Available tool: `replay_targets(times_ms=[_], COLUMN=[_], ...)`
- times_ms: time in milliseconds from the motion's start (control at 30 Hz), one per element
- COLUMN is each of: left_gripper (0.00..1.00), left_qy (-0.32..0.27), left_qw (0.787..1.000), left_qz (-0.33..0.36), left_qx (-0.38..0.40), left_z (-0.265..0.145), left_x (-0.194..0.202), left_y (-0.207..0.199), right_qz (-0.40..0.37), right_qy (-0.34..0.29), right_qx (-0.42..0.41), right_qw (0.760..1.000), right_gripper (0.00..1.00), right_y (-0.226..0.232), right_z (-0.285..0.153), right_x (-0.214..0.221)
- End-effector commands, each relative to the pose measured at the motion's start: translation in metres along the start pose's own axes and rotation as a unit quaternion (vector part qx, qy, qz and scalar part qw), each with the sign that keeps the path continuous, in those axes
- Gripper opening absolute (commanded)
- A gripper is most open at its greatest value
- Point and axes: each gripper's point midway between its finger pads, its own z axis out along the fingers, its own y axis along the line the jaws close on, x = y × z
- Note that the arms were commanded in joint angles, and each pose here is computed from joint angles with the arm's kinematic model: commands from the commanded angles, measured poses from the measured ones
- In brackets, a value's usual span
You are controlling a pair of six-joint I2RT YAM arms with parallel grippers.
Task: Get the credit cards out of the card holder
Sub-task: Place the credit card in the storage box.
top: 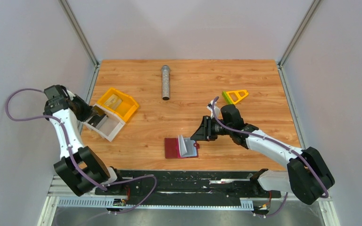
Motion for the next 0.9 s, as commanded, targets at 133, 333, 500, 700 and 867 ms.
replay_targets(times_ms=[133,333,500,700,867], left_gripper=[0.0,0.0,0.0,0.01,0.04], left_qy=[-0.004,0.006,0.013,0.032,0.043], left_qw=[0.999,0.998,0.998,0.998,0.998], left_qz=[0.015,0.008,0.007,0.0,0.001], left_qx=[-0.039,-0.061,-0.06,-0.047,-0.047], left_z=[0.018,0.035,0.046,0.061,0.07], left_x=[-0.034,-0.042,-0.045,-0.04,-0.034], left_y=[0.016,0.028,0.03,0.032,0.037], right_qz=[-0.042,-0.05,-0.056,-0.048,-0.046], right_qy=[-0.011,-0.006,-0.011,-0.004,-0.001], right_qx=[-0.033,-0.027,-0.023,-0.011,-0.006], right_qw=[0.998,0.998,0.998,0.999,0.999], right_gripper=[0.33,0.33,0.33,0.33,0.33], right_y=[0.017,0.017,0.018,0.011,0.009], right_z=[0.0,0.001,0.003,0.005,0.007], right_x=[-0.011,-0.014,-0.019,-0.018,-0.019])
